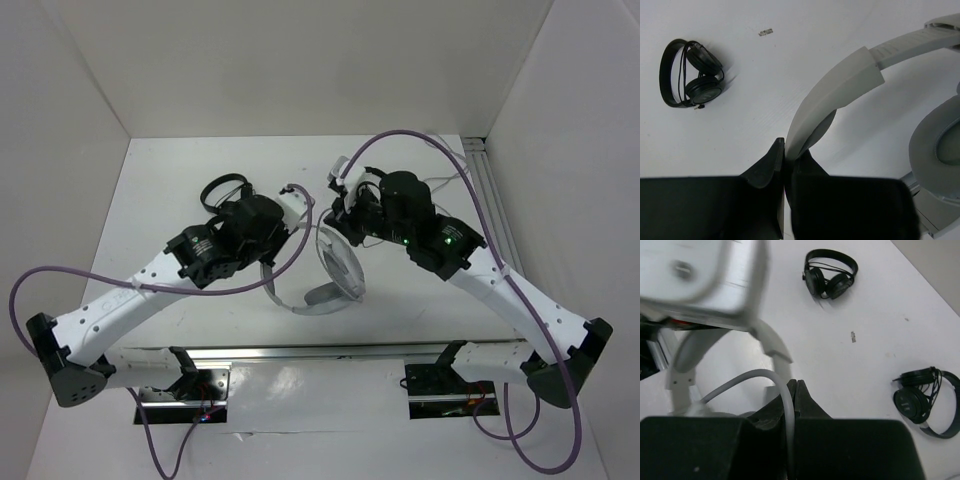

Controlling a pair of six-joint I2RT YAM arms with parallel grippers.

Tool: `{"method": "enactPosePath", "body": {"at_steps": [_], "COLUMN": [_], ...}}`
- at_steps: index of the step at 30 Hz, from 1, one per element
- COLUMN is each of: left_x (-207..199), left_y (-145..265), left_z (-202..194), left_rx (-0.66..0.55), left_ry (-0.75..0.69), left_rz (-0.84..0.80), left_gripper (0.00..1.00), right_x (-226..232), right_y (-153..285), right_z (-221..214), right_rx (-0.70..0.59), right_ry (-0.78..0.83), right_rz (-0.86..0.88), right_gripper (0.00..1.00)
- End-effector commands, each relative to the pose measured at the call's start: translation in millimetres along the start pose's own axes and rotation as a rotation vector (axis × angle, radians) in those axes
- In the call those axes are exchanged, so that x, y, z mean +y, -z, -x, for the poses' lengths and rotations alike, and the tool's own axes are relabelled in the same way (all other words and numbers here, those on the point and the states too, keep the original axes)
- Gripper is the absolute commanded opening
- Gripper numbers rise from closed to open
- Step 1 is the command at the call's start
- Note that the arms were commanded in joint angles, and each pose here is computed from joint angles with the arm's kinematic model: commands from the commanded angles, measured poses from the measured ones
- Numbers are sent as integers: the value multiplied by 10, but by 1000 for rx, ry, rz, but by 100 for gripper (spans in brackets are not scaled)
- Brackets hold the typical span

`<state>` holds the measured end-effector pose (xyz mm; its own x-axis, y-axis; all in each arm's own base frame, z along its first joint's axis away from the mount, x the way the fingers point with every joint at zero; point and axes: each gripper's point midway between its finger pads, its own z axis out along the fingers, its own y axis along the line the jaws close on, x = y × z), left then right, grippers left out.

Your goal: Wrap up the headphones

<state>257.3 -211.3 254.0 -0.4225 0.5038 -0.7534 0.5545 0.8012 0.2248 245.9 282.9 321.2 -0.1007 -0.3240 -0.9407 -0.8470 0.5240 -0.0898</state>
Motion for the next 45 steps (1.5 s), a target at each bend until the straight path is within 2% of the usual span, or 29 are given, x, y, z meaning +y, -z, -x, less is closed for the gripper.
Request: {"method": "enactPosePath", "body": {"at_steps": [1,5,8,13,15,17,20,22,23,26,27,31,34,40,45], "left_x": [-84,-198,-245,-270,-258,-205,-189,-158,-146,-100,-93,-53,9,273,570], "left_y": [301,425,531,618,646,817,1027,1126,1212,1423,1455,1634,1752,2122,2346], "left_z": [494,558,560,603,638,806,947,980,1055,1134,1159,1194,1257,1473,1585], "left_rx": [-236,-296,-331,-362,-367,-422,-473,-487,-513,-554,-562,-579,-584,-675,-738], "left_ry": [57,18,-3,-2,35,67,92,106,108,125,135,156,202,329,495], "left_rz": [-107,-196,-242,-270,-267,-269,-291,-293,-303,-319,-321,-336,-328,-273,-182], "left_gripper": [0,0,0,0,0,0,0,0,0,0,0,0,0,0,0], "right_x": [-175,-397,-440,-388,-253,-182,-113,-43,5,185,224,331,346,344,405], "right_y": [41,37,25,-96,-157,-189,-190,-213,-216,-238,-221,-345,-484,-700,-843], "right_z": [39,49,66,-7,-53,-91,5,-55,5,22,73,21,-68,-300,-448], "right_rx": [6,1,-15,-2,-12,-42,-127,-148,-180,-223,-246,-245,-249,-254,-238], "right_ry": [-16,-28,-29,-34,-34,-35,-37,-51,-50,-67,-52,-89,-129,-179,-231], "right_rz": [-68,-170,-181,-129,-52,13,78,149,178,318,344,459,487,498,560], "right_gripper": [0,0,0,0,4,8,8,15,26,35,35,54,56,57,56]}}
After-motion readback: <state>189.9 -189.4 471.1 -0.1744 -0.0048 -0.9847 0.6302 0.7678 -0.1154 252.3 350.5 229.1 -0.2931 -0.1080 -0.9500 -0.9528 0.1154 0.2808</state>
